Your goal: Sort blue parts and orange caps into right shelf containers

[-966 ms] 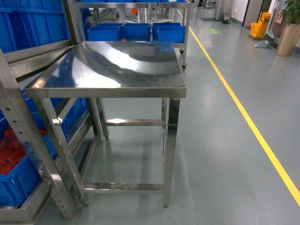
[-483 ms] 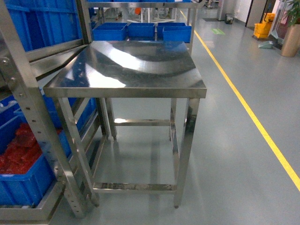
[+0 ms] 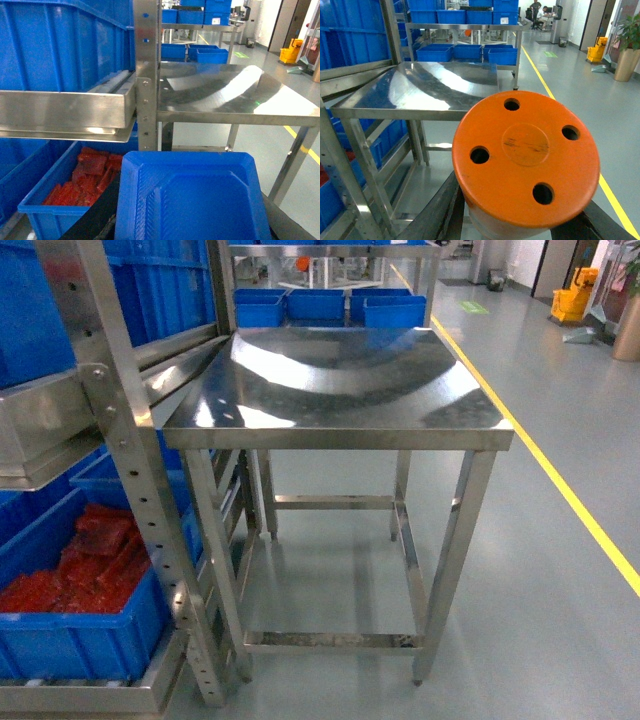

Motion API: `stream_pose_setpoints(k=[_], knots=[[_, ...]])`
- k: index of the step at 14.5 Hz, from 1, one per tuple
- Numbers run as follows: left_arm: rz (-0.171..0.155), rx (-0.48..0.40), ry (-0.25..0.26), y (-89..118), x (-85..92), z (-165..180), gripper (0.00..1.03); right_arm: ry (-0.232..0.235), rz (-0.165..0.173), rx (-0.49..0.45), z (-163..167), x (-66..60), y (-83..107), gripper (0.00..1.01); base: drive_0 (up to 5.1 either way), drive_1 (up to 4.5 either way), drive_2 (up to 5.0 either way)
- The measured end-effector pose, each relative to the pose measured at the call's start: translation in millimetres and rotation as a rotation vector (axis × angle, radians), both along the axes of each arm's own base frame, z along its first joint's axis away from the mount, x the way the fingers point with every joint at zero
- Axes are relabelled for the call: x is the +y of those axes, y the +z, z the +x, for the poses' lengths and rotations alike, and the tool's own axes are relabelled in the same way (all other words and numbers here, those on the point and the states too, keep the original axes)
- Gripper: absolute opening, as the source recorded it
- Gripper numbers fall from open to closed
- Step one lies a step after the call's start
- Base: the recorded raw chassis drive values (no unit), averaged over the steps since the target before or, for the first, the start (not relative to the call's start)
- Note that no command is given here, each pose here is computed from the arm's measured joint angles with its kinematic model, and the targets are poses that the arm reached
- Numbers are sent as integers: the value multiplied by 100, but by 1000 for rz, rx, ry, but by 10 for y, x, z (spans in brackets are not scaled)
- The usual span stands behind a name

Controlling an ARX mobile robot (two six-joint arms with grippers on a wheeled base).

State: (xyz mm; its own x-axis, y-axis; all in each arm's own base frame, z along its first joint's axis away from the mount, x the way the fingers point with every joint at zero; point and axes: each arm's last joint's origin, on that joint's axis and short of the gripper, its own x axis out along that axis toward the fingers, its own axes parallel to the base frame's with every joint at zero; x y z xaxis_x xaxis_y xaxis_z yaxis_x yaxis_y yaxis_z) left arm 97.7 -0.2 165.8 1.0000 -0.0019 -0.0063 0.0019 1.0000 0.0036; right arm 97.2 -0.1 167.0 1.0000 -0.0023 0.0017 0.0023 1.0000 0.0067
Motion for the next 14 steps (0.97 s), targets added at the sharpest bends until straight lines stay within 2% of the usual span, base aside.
stream_pose_setpoints(k=[14], knots=[[0,0,0,0,0,0,43,2,0,1,0,1,-1,41,-501,240,240]])
